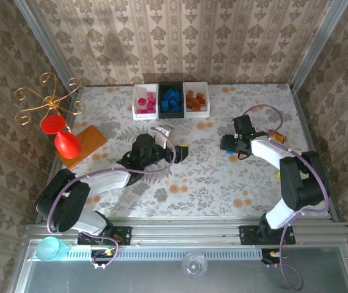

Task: Sort the legos into containers by color
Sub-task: Pick up the lego from the middle-right of the table, then place the lego in the container.

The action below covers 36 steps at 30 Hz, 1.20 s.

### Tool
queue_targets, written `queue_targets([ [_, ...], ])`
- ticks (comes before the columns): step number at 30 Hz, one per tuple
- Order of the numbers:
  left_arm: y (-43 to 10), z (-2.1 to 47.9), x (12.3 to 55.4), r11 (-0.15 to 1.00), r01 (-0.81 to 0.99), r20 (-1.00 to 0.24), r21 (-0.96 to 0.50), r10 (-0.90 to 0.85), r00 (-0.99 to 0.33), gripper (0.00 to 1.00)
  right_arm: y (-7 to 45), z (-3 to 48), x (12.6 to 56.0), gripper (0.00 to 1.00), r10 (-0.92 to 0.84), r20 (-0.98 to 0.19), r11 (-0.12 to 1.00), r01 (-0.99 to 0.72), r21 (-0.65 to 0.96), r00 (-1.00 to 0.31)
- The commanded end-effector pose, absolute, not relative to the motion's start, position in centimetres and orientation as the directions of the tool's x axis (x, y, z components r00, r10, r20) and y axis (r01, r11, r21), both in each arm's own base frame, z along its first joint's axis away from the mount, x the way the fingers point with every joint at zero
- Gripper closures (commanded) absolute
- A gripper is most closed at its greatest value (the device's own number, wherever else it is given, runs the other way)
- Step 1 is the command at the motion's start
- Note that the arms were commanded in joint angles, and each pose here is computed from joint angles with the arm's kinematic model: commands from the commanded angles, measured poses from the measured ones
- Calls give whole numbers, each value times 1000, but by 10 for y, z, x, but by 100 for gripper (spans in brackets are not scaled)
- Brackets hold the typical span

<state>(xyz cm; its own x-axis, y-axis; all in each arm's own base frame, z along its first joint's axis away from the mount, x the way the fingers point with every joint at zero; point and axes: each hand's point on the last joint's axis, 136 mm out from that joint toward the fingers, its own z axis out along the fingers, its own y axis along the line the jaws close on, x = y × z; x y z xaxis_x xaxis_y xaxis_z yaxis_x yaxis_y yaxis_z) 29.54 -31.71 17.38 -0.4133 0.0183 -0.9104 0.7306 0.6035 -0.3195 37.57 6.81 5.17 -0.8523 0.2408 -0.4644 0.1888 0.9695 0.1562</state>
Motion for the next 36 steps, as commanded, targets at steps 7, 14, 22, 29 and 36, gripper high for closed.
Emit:
queue_targets([
  [7,-321,194,296,580,744,-923,-332,-36,-384,11,78,18,397,43,230,-404,973,206,104,-885],
  [14,-301,187,301,640,693,-919,-332,-53,-391,11,117,46,415,67,188,-483,972,90,219,-855],
  [22,-238,184,324,756,531,-903,-383,-185,-388,11,232,140,454,72,266,-626,788,-209,579,-733],
  [29,-199,193,324,799,455,-903,-394,-244,-354,11,290,173,505,72,302,-674,724,-297,622,-675],
  [36,-188,200,313,805,449,-905,-388,-241,-350,10,297,159,572,71,295,-743,809,-257,529,-600],
])
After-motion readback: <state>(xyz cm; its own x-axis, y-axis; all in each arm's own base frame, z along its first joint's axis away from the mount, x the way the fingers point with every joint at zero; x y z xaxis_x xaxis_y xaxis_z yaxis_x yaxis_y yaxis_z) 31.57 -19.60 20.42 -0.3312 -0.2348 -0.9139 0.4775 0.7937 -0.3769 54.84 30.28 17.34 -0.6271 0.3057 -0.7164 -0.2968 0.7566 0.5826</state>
